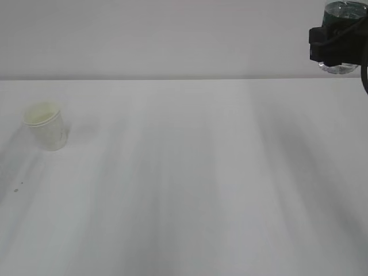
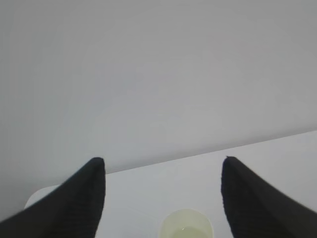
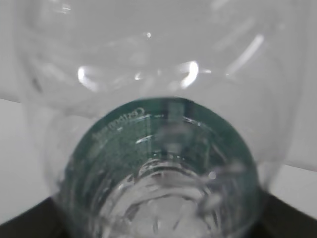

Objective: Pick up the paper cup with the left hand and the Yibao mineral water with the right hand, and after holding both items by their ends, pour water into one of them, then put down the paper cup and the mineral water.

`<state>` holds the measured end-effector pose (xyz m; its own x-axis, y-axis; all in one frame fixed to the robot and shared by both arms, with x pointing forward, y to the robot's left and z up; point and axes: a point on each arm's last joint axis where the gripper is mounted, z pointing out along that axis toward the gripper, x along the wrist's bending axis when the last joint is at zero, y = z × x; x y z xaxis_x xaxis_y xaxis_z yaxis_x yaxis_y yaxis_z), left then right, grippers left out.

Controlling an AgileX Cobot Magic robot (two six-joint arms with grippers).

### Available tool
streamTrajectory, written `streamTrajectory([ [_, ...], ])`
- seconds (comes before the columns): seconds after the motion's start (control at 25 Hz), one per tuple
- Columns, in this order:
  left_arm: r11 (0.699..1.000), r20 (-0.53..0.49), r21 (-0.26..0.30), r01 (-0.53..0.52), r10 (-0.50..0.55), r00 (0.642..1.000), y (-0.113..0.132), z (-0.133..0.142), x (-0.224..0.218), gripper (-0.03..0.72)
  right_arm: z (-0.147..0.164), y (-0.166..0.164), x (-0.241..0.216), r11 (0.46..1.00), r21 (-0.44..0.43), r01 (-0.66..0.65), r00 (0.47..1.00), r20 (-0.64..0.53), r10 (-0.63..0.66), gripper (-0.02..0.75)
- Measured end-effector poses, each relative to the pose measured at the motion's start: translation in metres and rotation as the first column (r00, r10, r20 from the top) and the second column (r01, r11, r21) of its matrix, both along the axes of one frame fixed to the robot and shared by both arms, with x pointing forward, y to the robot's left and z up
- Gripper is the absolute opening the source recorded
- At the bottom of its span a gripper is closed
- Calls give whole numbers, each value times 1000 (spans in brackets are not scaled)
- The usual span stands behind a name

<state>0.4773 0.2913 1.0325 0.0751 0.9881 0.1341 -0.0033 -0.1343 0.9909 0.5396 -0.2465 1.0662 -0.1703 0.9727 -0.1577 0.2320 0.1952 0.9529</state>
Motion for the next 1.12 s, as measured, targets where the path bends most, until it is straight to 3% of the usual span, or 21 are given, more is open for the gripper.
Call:
streamTrajectory([
  [0.4, 1000, -3, 6, -4, 4, 1000, 1, 10, -11, 521, -2, 0, 1, 1000, -3, 0, 1000, -6, 0, 452],
  [1.12, 1000, -40, 9, -6, 7, 999, 1, 7, -11, 520, -42, 3, 23, 999, -42, 2, 996, -85, -5, 452],
])
